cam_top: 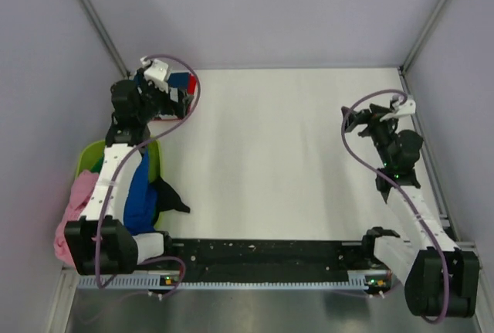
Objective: Fold and stack the t-shirts
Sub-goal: Grab crumpled tshirt from bin with the left arm, then move the tshirt to the center of the board, then flatten out the tshirt
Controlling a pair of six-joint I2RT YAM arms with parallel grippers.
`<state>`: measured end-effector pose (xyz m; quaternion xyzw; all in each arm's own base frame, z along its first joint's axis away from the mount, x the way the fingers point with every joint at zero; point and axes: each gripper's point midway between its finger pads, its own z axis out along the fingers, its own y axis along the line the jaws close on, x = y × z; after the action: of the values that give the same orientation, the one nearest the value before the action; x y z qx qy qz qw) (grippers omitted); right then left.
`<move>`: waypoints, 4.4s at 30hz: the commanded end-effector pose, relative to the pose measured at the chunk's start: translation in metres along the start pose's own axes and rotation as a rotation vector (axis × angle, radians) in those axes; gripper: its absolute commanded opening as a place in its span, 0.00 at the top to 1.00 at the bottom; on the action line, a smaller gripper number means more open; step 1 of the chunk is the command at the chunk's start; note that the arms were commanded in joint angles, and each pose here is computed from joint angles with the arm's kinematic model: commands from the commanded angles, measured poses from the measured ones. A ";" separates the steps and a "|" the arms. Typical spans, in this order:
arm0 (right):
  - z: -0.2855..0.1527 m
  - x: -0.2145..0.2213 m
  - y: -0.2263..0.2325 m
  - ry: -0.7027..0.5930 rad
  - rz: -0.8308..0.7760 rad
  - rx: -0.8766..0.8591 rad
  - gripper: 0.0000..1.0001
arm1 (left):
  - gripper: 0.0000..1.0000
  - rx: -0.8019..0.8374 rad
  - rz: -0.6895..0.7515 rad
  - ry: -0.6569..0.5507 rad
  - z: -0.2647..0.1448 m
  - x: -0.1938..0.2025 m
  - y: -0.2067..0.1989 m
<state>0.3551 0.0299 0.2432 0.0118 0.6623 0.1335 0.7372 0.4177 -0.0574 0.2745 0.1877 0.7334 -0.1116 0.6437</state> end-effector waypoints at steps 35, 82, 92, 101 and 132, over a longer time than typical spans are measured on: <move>-0.052 -0.006 0.179 0.465 0.014 -0.584 0.02 | 1.00 -0.175 0.021 0.517 -0.189 -0.017 0.042; -0.165 0.221 0.362 0.980 -0.709 -1.142 0.10 | 0.21 -0.033 -0.094 0.505 -0.088 0.017 0.019; -0.154 0.274 0.329 1.134 -0.842 -0.974 0.25 | 0.16 -0.099 -0.039 0.480 -0.128 0.019 0.015; -0.149 0.270 0.328 1.200 -0.752 -1.019 0.86 | 0.17 -0.089 -0.031 0.495 -0.137 0.025 0.008; 0.067 -0.028 -0.019 0.407 0.434 0.039 1.00 | 0.27 0.564 0.243 0.531 -0.039 0.027 -0.201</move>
<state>0.4209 0.0168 0.2736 0.1328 0.7972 0.2612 0.5277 0.3172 -0.1531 0.2886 0.3660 0.8002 -0.1447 0.4525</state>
